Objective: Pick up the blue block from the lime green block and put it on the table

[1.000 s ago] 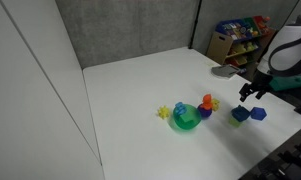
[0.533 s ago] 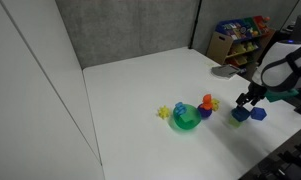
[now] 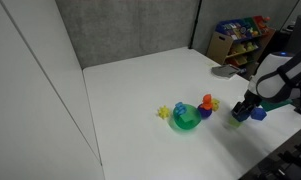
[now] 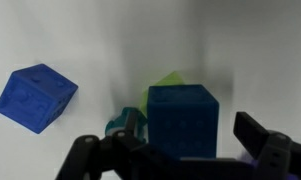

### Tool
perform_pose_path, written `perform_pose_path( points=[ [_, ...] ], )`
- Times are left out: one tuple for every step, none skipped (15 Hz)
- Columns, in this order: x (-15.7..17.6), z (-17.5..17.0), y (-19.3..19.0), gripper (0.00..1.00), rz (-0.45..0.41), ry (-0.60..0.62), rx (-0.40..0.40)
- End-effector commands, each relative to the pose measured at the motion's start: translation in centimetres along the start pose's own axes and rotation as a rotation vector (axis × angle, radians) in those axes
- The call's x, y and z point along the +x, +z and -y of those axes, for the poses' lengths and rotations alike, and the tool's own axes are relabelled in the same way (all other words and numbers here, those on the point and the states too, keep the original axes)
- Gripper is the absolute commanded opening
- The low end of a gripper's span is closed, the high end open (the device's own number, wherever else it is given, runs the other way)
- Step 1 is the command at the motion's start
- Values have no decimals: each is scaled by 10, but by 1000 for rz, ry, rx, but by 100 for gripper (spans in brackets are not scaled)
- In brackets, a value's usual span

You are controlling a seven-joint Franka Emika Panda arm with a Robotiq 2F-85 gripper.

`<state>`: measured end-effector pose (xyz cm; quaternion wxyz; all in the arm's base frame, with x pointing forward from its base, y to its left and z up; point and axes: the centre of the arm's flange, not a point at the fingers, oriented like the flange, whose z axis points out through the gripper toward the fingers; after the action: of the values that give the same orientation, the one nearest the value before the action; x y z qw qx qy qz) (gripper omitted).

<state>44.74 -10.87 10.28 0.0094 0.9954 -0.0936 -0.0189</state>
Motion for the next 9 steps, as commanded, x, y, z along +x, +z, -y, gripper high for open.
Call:
perform_pose_path(
  points=[
    [5,-5,5,66,-18,-10,-8],
    [6,-6,3,58,-20,-5,-8],
    [6,-7,-2,49,-24,1,-9],
    [6,-8,-7,42,-26,6,-5],
    [7,-10,-12,34,-33,10,-1],
    [8,-11,-18,31,-39,17,1],
    [10,-14,-25,30,-47,28,1],
    [14,-16,-30,28,-61,46,-6],
    [19,-19,-34,28,-67,60,-7]
  ],
)
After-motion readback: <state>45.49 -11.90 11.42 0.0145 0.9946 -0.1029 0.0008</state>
